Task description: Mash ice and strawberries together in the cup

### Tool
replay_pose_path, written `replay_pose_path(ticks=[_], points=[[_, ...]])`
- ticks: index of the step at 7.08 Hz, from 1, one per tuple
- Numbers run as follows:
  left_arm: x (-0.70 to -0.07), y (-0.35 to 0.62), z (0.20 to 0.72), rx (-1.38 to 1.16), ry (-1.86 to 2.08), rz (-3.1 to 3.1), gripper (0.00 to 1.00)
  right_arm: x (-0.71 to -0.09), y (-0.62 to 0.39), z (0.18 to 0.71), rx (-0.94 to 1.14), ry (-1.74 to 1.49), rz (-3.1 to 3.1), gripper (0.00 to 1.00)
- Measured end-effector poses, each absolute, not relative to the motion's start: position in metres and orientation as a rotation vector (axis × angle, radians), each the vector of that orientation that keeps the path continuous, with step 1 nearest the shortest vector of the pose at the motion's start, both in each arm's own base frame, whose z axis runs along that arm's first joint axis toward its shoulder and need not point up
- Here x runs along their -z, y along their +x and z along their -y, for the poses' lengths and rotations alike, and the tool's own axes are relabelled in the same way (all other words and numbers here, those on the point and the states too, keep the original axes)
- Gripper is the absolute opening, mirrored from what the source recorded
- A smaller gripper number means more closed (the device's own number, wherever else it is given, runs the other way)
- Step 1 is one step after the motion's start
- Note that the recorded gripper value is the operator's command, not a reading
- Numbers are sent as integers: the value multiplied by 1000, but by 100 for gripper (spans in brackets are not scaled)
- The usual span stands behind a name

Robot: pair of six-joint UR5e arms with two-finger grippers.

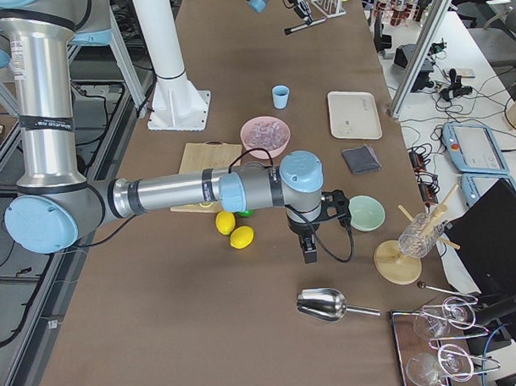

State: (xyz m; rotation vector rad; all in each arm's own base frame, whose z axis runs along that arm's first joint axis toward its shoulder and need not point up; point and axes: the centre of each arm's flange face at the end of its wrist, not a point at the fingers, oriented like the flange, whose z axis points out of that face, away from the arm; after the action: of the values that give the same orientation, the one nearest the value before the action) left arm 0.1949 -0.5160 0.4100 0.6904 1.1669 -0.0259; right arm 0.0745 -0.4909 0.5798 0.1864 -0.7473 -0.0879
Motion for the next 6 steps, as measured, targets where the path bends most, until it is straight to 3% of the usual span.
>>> replay_pose_path(ticks=[3,6], points=[[-565,124,465,145,213,-1071,0,-582,74,491,86,182,748,100],[-695,82,419,134,107,-935,0,-581,74,491,87,183,748,100]])
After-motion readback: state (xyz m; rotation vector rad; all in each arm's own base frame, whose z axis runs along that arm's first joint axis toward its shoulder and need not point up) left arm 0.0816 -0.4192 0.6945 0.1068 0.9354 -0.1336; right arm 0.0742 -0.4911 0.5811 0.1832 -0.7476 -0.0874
